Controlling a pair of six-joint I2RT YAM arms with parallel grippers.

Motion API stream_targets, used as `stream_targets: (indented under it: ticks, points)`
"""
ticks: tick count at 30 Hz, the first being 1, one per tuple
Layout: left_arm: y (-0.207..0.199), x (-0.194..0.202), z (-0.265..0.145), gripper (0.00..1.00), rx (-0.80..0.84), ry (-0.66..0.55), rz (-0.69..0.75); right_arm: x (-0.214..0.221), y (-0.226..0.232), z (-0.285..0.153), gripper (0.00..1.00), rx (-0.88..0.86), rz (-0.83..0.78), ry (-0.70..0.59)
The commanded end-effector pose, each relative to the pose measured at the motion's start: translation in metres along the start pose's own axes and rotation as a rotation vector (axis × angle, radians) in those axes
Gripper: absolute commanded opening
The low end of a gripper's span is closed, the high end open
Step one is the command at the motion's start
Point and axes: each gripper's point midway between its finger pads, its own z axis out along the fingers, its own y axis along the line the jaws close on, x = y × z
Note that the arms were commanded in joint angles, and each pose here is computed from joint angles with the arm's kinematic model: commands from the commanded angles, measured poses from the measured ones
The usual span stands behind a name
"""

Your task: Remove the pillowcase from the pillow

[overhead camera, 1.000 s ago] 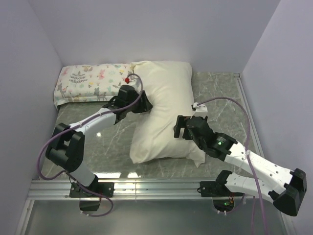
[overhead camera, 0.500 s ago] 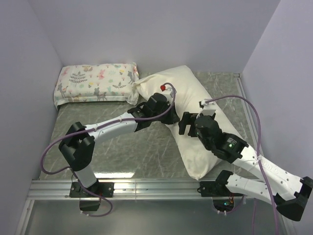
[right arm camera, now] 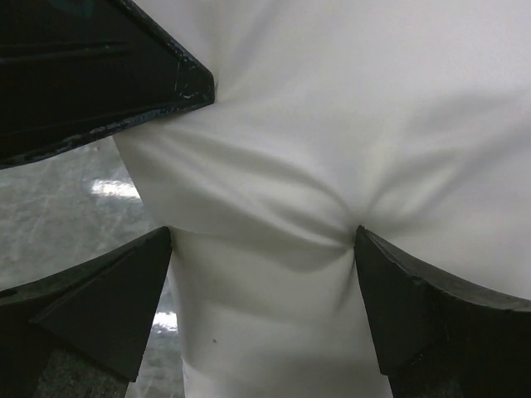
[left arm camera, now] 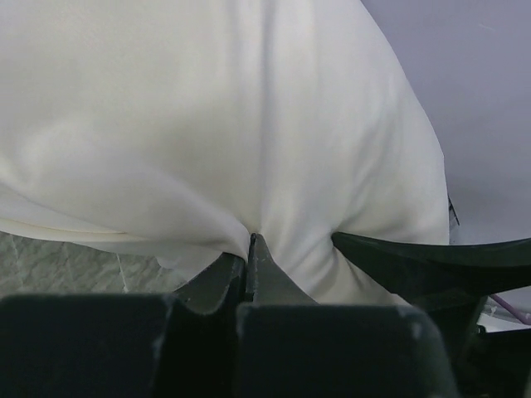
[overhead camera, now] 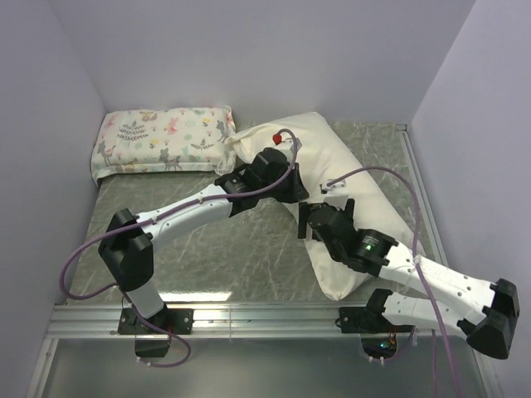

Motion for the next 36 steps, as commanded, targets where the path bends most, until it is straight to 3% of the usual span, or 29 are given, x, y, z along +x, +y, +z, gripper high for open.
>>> stream_targets:
  ticks: [1, 6, 8, 9, 10, 11, 12, 15, 16, 19, 25, 30, 36]
  points:
    - [-0.060, -0.048, -0.020, 0.01, 0.152, -0.133, 0.015, -0.001, -0.003, 0.004, 0.98, 0.089, -0.036, -0.017]
    - [-0.073, -0.052, -0.028, 0.01, 0.170, -0.137, 0.033, 0.004, -0.013, 0.012, 0.93, 0.227, -0.080, 0.011]
    - [-0.075, -0.055, -0.034, 0.00, 0.172, -0.148, 0.035, 0.000, -0.015, 0.011, 0.67, 0.243, -0.078, 0.003]
    - [-0.078, -0.059, -0.038, 0.01, 0.176, -0.158, 0.035, -0.003, -0.014, 0.009, 0.45, 0.235, -0.067, -0.005]
    - [-0.077, -0.058, -0.039, 0.01, 0.171, -0.158, 0.038, -0.007, -0.014, 0.006, 0.05, 0.230, -0.050, -0.016]
    - [-0.077, -0.060, -0.041, 0.02, 0.166, -0.164, 0.038, -0.013, -0.014, 0.001, 0.00, 0.208, -0.022, -0.032]
    - [-0.077, -0.063, -0.043, 0.04, 0.164, -0.171, 0.038, -0.018, -0.015, -0.002, 0.00, 0.199, -0.008, -0.046]
    - [-0.075, -0.072, -0.051, 0.30, 0.132, -0.200, 0.047, -0.033, -0.018, -0.018, 0.00, 0.146, 0.057, -0.088]
    - [-0.073, -0.075, -0.053, 0.52, 0.115, -0.211, 0.053, -0.042, -0.020, -0.027, 0.00, 0.117, 0.091, -0.115]
    - [-0.066, -0.096, -0.070, 0.80, 0.048, -0.291, 0.062, -0.054, -0.022, -0.043, 0.00, 0.051, 0.146, -0.151]
    - [-0.010, -0.123, -0.104, 0.92, -0.203, -0.406, 0.041, -0.068, -0.031, -0.064, 0.00, 0.019, 0.188, -0.174]
    - [0.062, -0.102, -0.102, 0.95, -0.274, -0.360, -0.021, -0.080, -0.032, -0.079, 0.00, -0.028, 0.211, -0.193]
    - [0.084, -0.087, -0.068, 0.98, -0.229, -0.270, -0.015, -0.088, -0.036, -0.091, 0.00, -0.059, 0.231, -0.205]
